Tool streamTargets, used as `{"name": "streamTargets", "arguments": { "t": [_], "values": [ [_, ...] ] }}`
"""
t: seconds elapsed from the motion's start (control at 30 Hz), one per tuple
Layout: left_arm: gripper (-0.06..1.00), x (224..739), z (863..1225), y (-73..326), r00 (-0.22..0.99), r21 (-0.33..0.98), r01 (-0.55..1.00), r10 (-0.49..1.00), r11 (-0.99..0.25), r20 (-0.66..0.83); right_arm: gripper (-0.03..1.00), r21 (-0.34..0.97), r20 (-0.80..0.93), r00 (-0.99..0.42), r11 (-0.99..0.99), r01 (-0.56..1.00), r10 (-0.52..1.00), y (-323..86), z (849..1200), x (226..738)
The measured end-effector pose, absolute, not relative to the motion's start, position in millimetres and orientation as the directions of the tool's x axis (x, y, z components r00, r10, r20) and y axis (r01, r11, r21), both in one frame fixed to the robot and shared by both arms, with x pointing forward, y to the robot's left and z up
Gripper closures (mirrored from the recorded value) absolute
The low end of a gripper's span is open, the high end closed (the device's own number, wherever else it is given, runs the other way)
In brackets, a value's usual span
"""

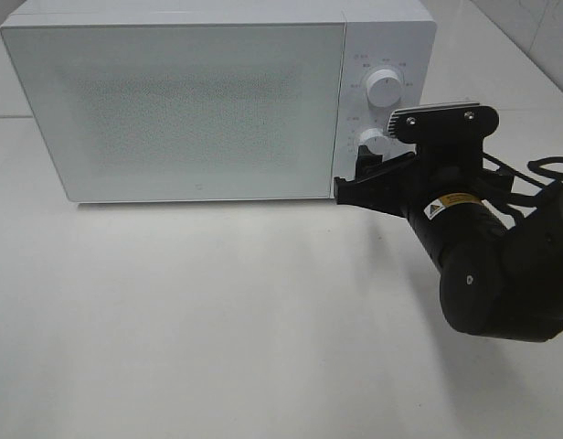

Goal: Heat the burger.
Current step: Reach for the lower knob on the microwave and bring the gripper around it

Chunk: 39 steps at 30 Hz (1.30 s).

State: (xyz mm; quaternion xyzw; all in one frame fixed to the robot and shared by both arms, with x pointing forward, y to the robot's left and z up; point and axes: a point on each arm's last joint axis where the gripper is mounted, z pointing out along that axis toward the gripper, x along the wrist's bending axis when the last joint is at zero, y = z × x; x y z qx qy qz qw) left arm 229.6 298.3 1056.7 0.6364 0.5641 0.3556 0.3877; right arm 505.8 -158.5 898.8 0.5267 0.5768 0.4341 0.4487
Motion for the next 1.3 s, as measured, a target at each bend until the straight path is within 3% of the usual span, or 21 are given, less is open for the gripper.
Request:
{"name": "streamTargets", "arguments": {
  "t": [1.3],
  "values": [
    [-0.03, 229.6, 1056.7, 298.3, 0.111, 0.895, 0.442, 0.994, -0.063, 0.015, 0.21, 0.985, -0.023, -0.003, 0.024, 0.171, 1.000, -134.4, 883.3, 557.6]
  ]
}}
